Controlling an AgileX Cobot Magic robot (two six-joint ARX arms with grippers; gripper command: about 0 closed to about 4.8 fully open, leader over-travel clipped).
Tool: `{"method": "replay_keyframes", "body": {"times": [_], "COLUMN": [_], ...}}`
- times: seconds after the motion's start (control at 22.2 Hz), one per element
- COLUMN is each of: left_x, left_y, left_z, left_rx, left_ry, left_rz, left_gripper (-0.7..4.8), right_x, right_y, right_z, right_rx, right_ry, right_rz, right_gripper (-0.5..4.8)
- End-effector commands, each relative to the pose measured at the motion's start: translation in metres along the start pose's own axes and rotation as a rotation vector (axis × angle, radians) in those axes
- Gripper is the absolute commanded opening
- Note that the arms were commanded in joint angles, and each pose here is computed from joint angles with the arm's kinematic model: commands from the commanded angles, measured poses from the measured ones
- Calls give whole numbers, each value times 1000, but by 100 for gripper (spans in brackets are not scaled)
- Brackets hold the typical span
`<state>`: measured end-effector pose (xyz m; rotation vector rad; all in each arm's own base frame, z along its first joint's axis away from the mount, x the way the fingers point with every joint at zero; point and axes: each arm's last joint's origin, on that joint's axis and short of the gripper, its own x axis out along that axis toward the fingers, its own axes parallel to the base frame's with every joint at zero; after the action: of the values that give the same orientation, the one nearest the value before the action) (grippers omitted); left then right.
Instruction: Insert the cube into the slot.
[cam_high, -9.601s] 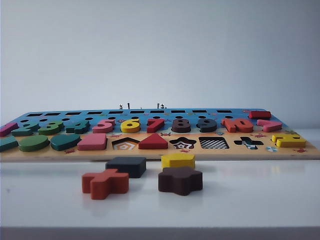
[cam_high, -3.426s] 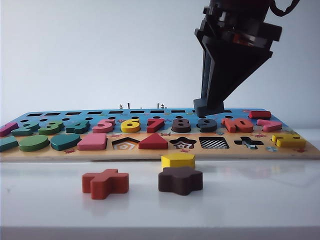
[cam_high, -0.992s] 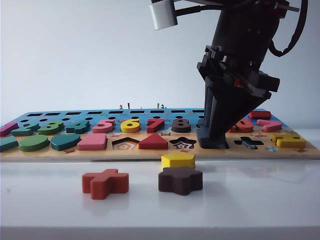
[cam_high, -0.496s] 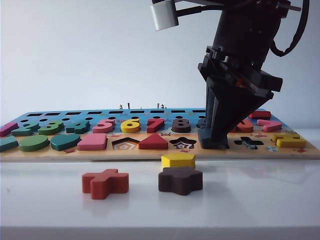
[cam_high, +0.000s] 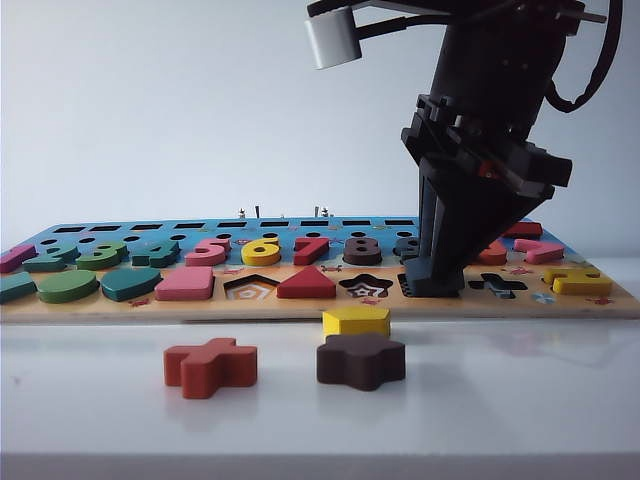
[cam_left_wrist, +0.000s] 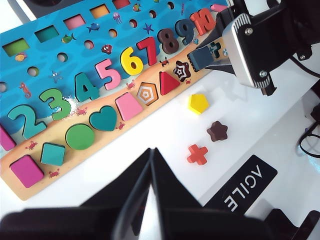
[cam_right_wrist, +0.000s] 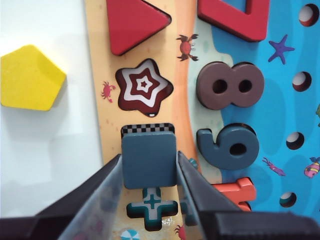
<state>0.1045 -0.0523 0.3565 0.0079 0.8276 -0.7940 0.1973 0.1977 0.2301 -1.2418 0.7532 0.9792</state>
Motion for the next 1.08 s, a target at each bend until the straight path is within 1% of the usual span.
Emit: {"method": "replay_keyframes", "body": {"times": [0.05,0.23,0.86,1.08], "left_x": [-2,-2,-1,-1], "left_y": [-1,-1,-1,-1], "left_z": [2,2,2,2], "left_rx": [11,10,10,10], "left_ry": [-20,-19,-19,-19], "left_rz": [-6,-5,-5,-5], "left_gripper": [20,20,20,20], "right_x": [-1,-1,-1,-1], "right_y": [0,0,0,-1], "right_z": [1,1,2,2], "right_rx": [4,4,7,11], "right_ry": [-14,-33,-33,-39], "right_rz": [4,23,22,13], "right_gripper": [93,93,94,111]}}
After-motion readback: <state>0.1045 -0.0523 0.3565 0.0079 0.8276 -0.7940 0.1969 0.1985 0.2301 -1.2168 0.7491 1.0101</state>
